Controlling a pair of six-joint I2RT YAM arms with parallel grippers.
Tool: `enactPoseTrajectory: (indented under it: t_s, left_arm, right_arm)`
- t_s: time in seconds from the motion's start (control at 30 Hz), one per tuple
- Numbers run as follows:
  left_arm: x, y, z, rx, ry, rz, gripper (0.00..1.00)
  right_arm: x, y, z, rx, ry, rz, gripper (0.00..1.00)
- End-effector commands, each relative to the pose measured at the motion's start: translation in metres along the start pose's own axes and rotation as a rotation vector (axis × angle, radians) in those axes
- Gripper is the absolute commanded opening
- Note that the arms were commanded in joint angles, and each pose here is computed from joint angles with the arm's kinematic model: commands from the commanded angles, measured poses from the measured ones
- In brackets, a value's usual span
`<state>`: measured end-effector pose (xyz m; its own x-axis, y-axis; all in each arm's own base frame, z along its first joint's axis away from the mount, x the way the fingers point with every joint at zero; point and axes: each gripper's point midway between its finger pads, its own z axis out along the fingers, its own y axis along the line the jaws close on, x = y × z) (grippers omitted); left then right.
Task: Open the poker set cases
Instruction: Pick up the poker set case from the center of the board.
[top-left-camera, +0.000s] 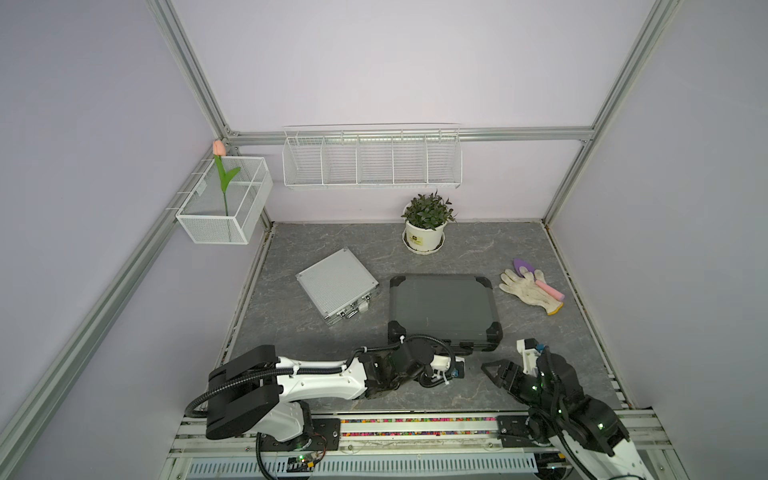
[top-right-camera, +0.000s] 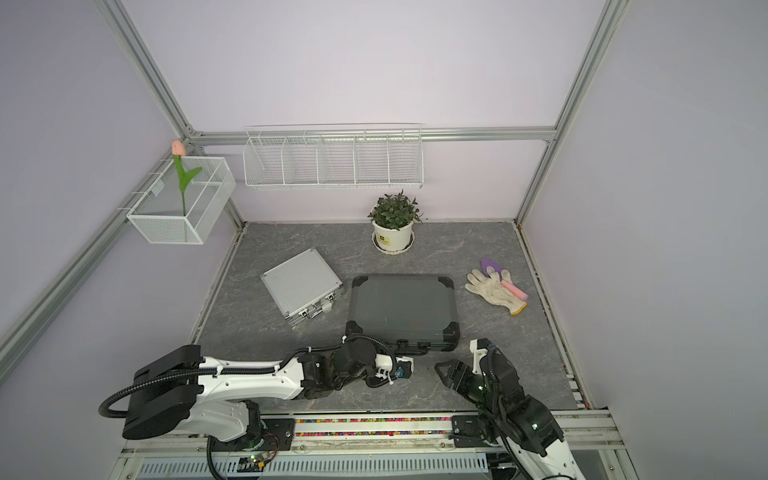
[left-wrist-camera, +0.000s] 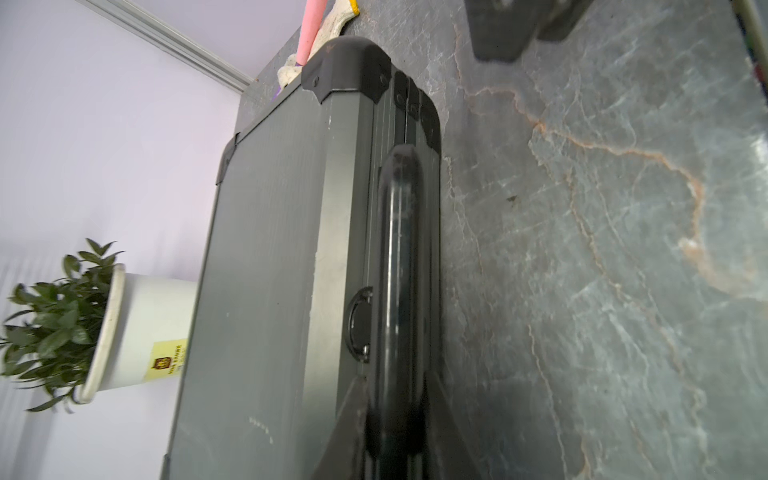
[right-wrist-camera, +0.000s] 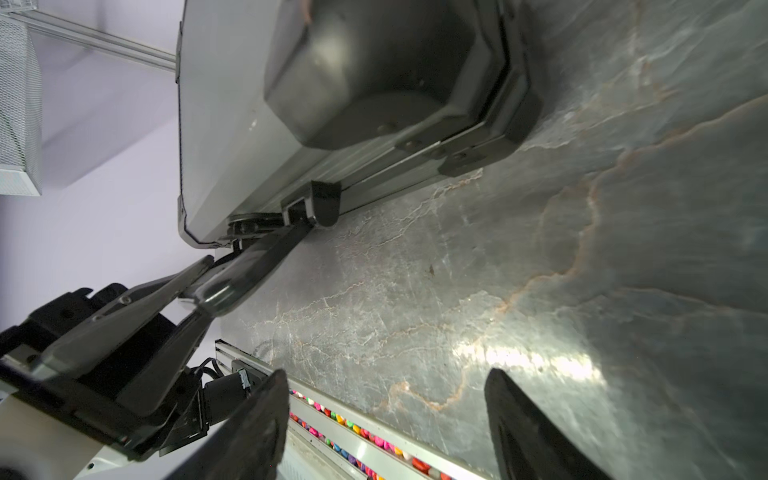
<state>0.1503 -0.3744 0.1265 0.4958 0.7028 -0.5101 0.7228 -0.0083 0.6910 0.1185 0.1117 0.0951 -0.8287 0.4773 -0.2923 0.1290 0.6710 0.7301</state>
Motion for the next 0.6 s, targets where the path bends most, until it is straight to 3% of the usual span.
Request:
enactPoseTrajectory:
  t_s: [0.0, 0.2, 0.57]
  left_arm:
    - [-0.064, 0.109, -0.051, -0.393, -0.189, -0.052, 0.0]
    - [-0.084, 0.128, -0.074, -0.45, -0.253, -0.001, 0.0]
    - [-0.085, 0.119, -0.088, -0.419, -0.29, 0.096, 0.0]
  right_arm:
    - [-0.009, 0.002, -0.017, 0.04, -0.045, -0.047, 0.76]
    - [-0.039, 0.046, -0.036, 0.026, -0.104, -0.262, 0.78]
    - [-0.06, 0.135, -0.032, -0.092, 0.019, -0.73, 0.87]
